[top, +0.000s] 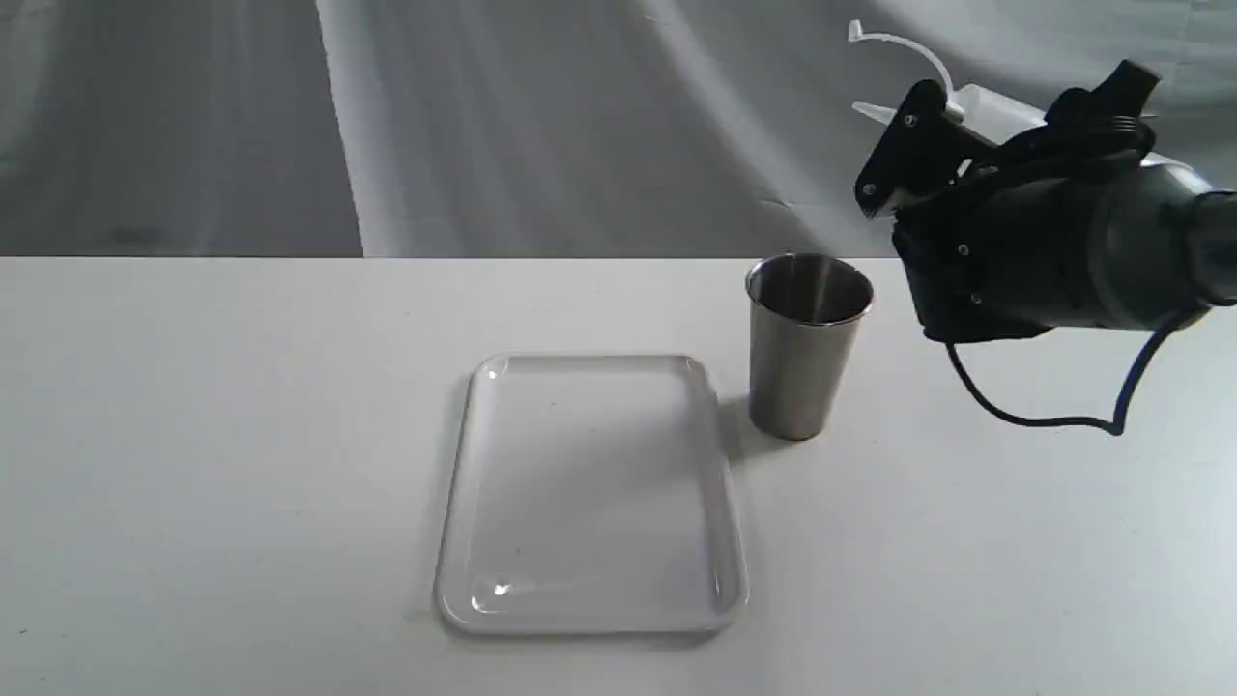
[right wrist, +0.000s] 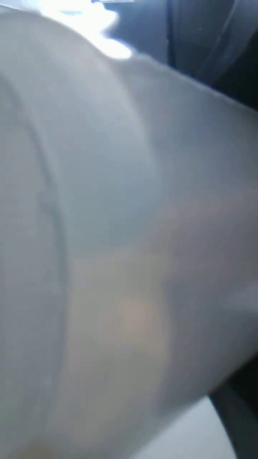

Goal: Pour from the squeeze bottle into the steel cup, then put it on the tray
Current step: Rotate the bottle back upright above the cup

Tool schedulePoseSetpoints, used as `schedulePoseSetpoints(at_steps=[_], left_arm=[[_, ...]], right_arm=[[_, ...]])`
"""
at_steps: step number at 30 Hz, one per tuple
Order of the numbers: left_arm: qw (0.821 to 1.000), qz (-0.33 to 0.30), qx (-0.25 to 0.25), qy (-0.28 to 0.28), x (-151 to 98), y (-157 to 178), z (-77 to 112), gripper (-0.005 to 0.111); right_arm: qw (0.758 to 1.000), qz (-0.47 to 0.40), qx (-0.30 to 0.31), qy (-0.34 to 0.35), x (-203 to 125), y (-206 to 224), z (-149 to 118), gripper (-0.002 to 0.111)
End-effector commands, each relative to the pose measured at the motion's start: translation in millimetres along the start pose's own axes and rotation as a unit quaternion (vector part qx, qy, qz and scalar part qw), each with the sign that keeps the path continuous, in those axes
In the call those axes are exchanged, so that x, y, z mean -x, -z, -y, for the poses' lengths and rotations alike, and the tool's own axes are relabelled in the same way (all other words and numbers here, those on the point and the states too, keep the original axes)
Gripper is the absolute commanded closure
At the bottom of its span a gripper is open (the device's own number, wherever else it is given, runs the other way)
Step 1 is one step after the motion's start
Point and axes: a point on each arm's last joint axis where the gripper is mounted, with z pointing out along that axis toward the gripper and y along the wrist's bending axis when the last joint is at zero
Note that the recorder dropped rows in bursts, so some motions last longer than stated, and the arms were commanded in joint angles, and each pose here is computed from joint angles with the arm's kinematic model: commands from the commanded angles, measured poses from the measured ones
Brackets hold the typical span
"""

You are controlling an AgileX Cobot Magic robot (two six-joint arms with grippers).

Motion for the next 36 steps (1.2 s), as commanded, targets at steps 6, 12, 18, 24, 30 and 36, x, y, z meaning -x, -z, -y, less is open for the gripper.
schedulePoseSetpoints(at_steps=[6, 12, 18, 24, 30, 36], left_arm=[[1.0, 0.004, -0.001, 0.0, -0.6, 0.0, 0.2, 0.098], [1.0, 0.004, -0.001, 0.0, -0.6, 0.0, 0.2, 0.098], [1.0, 0.004, -0.001, 0.0, -0.6, 0.0, 0.2, 0.098], [1.0, 0.004, -0.001, 0.0, -0.6, 0.0, 0.2, 0.098], [1.0, 0.004, -0.001, 0.0, -0.6, 0.0, 0.2, 0.098], [1.0, 0.004, -0.001, 0.0, -0.6, 0.0, 0.2, 0.098]], right_arm=[[0.998, 0.008, -0.014, -0.063, 3.1, 2.7, 8.5, 0.064], [0.998, 0.007, -0.014, -0.064, 2.9, 2.7, 8.4, 0.064], [0.997, 0.009, -0.006, -0.076, 3.3, 2.7, 7.1, 0.064], [0.977, 0.011, 0.026, -0.213, 4.8, 2.8, 1.6, 0.064], [0.957, 0.009, 0.027, -0.29, 4.8, 2.8, 1.6, 0.064], [0.936, 0.004, 0.027, -0.351, 4.2, 2.8, 1.4, 0.064]])
